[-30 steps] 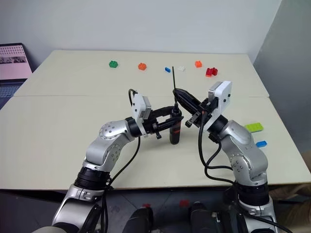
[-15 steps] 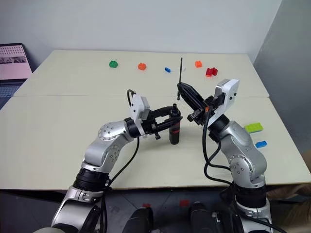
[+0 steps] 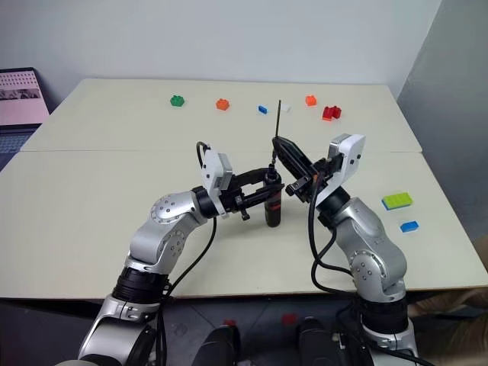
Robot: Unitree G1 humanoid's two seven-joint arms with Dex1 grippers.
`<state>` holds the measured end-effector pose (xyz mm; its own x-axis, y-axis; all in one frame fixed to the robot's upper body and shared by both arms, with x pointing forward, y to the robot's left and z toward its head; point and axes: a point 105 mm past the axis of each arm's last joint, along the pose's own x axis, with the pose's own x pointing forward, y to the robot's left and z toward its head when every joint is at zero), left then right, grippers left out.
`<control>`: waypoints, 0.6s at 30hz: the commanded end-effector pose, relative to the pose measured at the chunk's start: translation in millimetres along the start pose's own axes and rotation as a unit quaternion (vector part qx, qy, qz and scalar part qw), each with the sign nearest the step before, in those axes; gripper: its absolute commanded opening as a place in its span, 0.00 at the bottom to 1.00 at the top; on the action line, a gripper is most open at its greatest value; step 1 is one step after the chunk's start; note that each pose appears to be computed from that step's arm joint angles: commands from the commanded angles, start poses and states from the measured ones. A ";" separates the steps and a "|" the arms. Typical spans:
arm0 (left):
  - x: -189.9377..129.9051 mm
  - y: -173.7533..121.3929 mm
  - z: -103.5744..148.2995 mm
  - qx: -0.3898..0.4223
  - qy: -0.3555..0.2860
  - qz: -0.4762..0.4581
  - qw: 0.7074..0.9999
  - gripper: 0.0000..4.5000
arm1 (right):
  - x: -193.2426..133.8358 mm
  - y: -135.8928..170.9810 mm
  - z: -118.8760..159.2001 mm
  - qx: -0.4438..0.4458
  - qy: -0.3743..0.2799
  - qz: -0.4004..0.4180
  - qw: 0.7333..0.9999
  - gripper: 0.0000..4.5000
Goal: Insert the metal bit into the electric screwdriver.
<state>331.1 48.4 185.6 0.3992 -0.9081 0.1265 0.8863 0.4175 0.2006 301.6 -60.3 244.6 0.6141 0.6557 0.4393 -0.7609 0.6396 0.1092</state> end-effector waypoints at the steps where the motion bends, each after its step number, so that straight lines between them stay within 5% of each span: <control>1: -6.2 6.1 1.0 0.012 0.008 0.019 1.000 0.36 | 0.3 12.5 16.0 -0.030 -0.028 0.021 0.999 0.00; 18: -6.4 6.7 0.8 0.015 0.011 0.016 1.000 0.36 | -4.7 16.5 3.9 -0.048 0.004 0.031 0.998 0.00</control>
<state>330.8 48.9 185.7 0.3988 -0.9085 0.1247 0.8860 0.4168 0.2031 294.9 -58.6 239.8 0.6076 0.6791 0.4119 -0.7587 0.6497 0.0481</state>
